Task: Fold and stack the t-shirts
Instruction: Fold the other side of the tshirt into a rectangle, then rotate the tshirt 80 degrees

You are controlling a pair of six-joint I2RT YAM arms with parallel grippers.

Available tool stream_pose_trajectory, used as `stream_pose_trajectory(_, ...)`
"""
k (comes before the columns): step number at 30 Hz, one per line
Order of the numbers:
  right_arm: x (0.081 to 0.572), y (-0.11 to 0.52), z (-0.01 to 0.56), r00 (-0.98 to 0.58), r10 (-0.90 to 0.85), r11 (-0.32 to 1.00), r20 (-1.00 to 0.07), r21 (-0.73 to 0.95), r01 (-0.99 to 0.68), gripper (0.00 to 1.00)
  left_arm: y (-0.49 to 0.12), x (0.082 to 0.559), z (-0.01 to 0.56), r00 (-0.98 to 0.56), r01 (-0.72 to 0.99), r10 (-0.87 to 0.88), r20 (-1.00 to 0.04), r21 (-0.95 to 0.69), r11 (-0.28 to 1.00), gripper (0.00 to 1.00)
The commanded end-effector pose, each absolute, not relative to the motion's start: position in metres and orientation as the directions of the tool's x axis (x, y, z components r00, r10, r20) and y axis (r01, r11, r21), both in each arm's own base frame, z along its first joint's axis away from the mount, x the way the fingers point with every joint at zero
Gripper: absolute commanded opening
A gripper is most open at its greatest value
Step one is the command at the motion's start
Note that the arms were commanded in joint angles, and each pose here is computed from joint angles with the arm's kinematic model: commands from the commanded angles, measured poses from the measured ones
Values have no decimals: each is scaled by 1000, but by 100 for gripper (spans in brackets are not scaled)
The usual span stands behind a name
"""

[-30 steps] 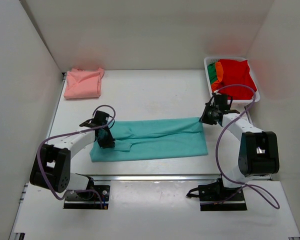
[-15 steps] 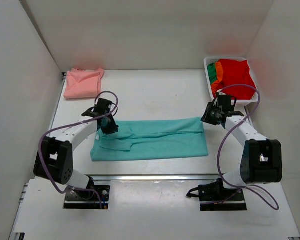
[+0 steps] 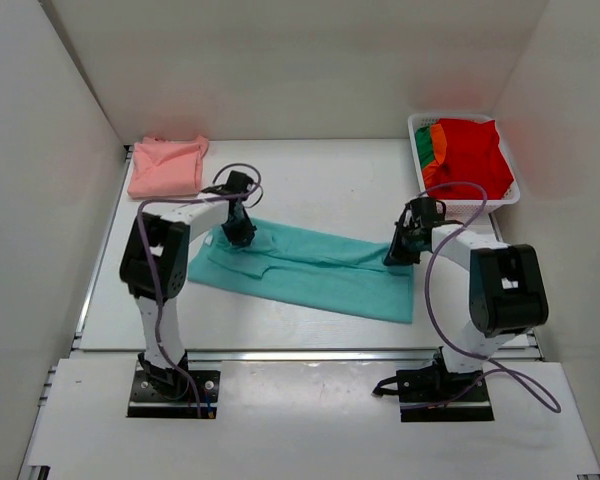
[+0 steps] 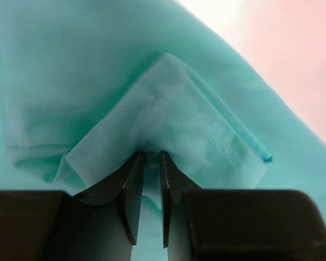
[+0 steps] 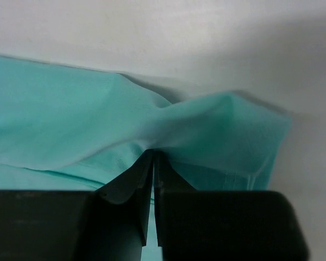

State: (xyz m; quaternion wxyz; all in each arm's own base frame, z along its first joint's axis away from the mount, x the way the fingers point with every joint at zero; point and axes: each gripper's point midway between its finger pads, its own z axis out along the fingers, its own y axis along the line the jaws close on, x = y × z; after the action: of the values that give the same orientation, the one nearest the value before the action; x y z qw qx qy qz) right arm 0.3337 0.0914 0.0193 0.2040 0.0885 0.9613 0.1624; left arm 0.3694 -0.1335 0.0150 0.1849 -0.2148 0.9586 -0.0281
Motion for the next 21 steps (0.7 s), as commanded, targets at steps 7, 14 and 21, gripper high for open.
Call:
stream_pose_trajectory(7,229,139,24,-927,305,904,-218,372,210,5,-181,502,22,-876,-251,-257,-409,-70,966,24)
stream_pose_trajectory(14,175,220,19,-944,308,812,-120,550,195,2,-254,526,17,-898,-78,-163,-408,-217,973,19)
stream_pose_trajectory(21,154,274,0,-987,89,809,-138,587,-9,3,-272,549,-9,-903,-17,-133,-408,-275,961,22)
